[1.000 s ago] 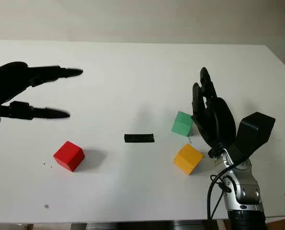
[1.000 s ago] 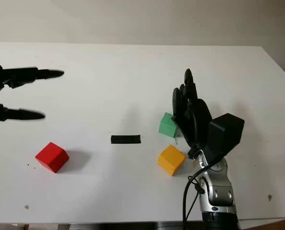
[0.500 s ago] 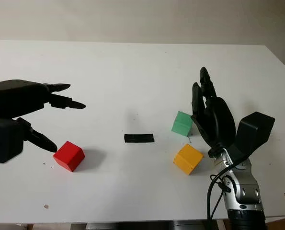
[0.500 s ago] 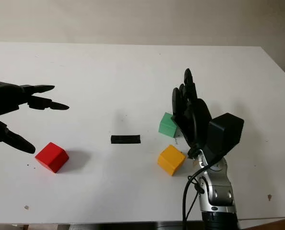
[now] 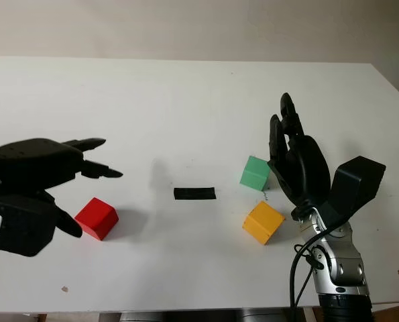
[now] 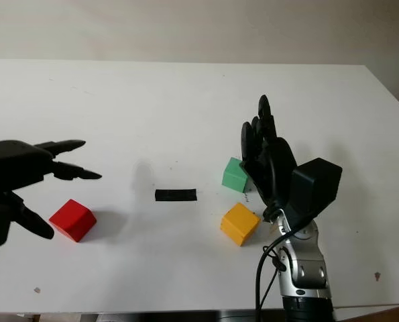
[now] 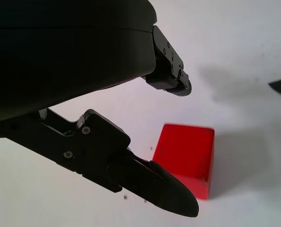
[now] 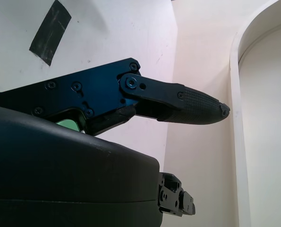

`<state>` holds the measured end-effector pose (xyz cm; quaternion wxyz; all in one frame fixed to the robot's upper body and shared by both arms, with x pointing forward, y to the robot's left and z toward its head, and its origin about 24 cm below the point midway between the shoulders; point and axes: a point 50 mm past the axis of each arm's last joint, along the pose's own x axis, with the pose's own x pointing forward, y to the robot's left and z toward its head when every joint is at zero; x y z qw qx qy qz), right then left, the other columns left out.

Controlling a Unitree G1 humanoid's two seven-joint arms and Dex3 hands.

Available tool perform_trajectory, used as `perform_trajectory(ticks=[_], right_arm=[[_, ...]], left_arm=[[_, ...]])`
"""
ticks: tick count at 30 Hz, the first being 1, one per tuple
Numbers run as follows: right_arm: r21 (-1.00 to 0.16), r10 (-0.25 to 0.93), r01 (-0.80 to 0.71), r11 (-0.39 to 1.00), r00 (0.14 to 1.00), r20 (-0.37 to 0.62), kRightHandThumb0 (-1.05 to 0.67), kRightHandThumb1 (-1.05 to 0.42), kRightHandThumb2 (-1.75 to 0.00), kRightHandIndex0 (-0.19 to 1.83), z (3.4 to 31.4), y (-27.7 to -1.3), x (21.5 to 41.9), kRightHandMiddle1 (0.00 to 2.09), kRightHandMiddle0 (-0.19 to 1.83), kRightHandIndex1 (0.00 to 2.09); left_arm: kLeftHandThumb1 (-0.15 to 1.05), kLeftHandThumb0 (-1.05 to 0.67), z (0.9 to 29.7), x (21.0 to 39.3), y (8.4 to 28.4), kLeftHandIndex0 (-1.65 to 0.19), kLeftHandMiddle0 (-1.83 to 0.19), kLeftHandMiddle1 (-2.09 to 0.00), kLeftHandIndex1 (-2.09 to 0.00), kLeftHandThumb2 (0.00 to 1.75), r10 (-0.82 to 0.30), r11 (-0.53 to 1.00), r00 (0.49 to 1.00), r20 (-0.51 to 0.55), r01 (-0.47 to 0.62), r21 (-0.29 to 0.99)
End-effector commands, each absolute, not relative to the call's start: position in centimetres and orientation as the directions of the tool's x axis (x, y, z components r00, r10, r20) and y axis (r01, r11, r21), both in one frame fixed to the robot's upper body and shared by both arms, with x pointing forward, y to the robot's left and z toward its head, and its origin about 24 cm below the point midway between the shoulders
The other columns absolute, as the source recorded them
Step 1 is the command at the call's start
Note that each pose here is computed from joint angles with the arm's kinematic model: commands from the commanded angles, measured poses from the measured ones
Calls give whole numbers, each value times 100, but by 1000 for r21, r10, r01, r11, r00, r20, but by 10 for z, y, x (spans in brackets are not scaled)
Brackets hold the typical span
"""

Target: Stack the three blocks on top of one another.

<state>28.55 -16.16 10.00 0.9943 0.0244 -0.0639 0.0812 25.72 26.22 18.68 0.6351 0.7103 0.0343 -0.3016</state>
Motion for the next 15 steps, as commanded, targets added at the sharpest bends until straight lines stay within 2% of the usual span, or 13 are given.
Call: perform_trajectory(ticks=[1, 8, 15], right_arm=[[30, 157, -163, 986, 976, 153, -71, -105, -63, -19, 106, -163, 284, 0, -19, 0], [24, 162, -168, 985, 974, 161, -70, -105, -63, -19, 106, -163, 285, 0, -19, 0], [12, 165, -169, 986, 973, 159, -69, -105, -63, -19, 106, -165, 284, 0, -19, 0]], left_arm=[[84, -81, 183, 255, 260, -36, 14, -4, -3, 6, -331, -189, 804, -494, 457, 869], [85, -80, 176, 252, 259, -35, 14, -5, -3, 6, -316, -202, 801, -509, 467, 861], [85, -72, 166, 251, 257, -42, 8, -7, -7, 5, -307, -278, 831, -464, 388, 879]])
